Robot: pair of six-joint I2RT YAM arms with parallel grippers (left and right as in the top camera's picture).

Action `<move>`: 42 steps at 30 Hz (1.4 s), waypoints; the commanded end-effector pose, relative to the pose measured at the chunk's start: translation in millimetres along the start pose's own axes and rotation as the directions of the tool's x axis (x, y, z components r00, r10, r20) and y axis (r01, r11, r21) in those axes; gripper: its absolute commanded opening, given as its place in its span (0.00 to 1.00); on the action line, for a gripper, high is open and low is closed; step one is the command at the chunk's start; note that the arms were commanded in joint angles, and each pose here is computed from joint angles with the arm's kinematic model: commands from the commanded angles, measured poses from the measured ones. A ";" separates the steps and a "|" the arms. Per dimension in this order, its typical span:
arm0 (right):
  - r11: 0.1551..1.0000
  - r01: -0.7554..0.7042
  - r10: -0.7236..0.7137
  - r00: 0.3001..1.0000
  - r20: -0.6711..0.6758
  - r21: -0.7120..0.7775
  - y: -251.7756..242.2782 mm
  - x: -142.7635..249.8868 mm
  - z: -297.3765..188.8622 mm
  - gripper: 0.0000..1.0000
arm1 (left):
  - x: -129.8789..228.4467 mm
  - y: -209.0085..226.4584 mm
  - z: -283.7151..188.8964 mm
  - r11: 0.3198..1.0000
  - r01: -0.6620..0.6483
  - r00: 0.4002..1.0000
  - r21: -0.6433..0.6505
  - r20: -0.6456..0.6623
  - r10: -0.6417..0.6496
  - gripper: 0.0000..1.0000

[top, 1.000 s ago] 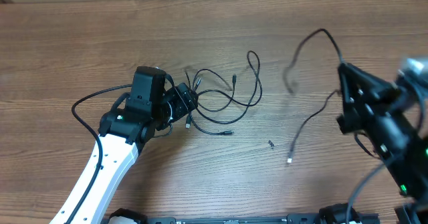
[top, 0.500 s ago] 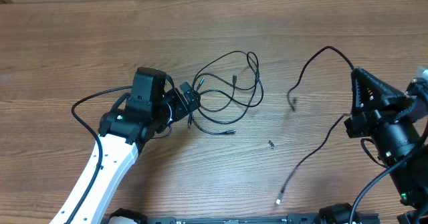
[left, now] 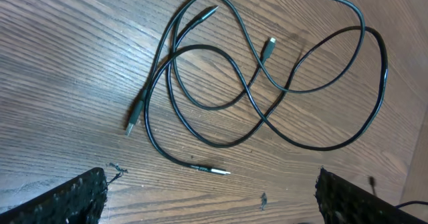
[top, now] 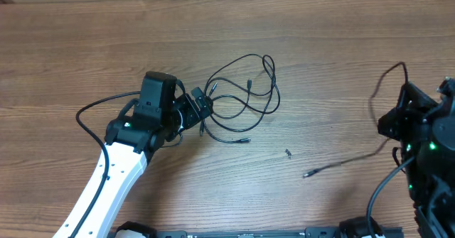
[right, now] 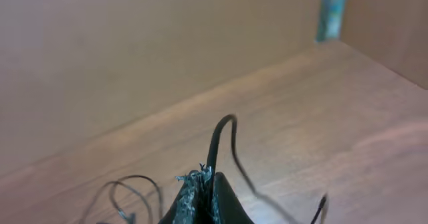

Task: Untangle cables
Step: 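Lower the separated cable onto the table at right and release it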

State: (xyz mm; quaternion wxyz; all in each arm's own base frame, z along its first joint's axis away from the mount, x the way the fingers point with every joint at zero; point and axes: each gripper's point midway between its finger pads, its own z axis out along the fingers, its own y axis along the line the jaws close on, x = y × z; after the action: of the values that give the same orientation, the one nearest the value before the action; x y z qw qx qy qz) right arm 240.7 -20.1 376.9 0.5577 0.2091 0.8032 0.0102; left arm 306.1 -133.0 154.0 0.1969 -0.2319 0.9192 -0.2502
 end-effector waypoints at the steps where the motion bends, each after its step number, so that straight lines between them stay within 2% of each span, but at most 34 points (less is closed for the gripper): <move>1: 0.994 -0.043 0.040 0.999 0.030 0.105 -17.1 -5.7 0.5 0.04 | -2.4 -3.6 -3.1 1.000 -0.012 1.000 0.004 0.016 0.012 1.00; 9: 0.980 -0.008 0.013 1.000 -0.024 0.199 -29.1 7.1 10.8 0.04 | -2.4 -3.7 -3.1 1.000 -0.012 1.000 0.005 0.016 0.012 1.00; 20: 0.967 0.027 -0.012 0.998 -0.061 0.255 -30.4 13.0 28.4 0.04 | -2.4 -3.6 -3.1 1.000 -0.012 1.000 0.004 0.016 0.012 1.00; 32: 0.917 -0.060 0.112 0.987 -0.112 0.394 -71.0 20.4 51.4 0.04 | -2.4 -3.7 -3.1 1.000 -0.012 1.000 0.005 0.016 0.012 1.00; 42: 0.860 -0.136 0.253 0.950 -0.180 0.491 -117.2 33.6 75.9 0.04 | -2.4 -3.7 -3.1 1.000 -0.012 1.000 0.005 0.016 0.012 0.99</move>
State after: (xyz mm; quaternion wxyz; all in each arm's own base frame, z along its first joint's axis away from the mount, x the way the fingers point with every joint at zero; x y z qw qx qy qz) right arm 256.7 -127.3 291.6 0.3920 0.4098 0.8153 -0.1172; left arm 306.2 -133.0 154.1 0.1971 -0.2319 0.9191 -0.2503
